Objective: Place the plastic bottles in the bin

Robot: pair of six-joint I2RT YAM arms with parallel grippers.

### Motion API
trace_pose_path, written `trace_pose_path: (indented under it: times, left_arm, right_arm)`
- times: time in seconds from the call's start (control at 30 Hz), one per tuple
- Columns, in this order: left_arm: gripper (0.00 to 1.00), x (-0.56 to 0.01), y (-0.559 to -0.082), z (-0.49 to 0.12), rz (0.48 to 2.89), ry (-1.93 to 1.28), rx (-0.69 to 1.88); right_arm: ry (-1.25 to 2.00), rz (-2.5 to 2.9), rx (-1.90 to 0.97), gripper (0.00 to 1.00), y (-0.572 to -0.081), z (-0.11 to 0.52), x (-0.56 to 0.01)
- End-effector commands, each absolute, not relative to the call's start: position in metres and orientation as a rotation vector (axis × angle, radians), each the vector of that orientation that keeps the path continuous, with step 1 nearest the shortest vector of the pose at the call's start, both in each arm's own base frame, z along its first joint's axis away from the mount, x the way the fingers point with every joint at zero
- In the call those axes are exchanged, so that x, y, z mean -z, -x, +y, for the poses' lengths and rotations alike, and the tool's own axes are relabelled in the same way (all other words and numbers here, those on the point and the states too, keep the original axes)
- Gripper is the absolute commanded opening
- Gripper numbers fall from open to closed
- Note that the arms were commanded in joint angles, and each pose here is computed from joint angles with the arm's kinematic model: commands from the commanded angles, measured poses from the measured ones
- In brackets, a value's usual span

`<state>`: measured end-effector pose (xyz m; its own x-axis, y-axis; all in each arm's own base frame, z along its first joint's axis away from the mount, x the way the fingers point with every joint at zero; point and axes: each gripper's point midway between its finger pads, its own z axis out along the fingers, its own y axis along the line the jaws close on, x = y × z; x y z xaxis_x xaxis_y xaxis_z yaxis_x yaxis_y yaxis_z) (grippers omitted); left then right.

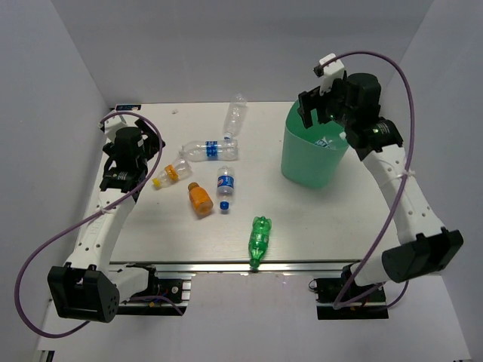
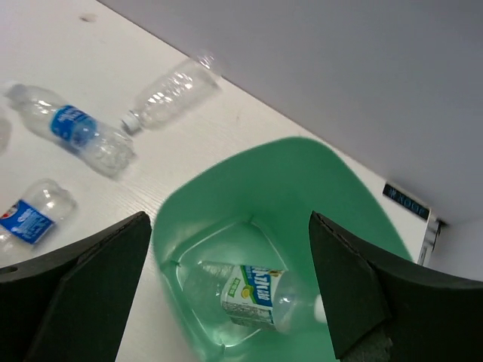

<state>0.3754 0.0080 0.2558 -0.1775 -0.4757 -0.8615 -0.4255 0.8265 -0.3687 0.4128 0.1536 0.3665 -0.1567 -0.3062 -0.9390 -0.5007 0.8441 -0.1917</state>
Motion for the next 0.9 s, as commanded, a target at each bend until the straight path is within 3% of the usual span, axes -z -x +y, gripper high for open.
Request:
trace_pose_path:
  times: [0.0,0.17,0.33,0.57,0.87]
  left_arm:
    - [0.98,-0.262,-0.378,0.005,1.791,0.688,0.076]
    - [0.98,-0.261,-0.373,0.004,1.813,0.700,0.081]
    - [0.98,-0.256,-0.364,0.004,1.810,0.725,0.095]
    - [0.98,-0.244,-0.363,0.004,1.847,0.726,0.076]
    - [0.98,-0.231,-0.369,-0.002,1.903,0.704,0.083]
  right_arm:
    - [0.865,1.580,-0.241,0.89,-0.376,0.180,-0.400]
    - [1.701,1.236,-0.162,0.89,-0.298,0.250,-0.332]
    - [2.222,1.078,-0.358,0.89,-0.236,0.247,-0.266]
    - [2.518,0.915,-0.412,0.89,-0.168,0.273,-0.181]
    - [2.688,0.856,-0.351,0.89,-0.140,0.278,-0.110]
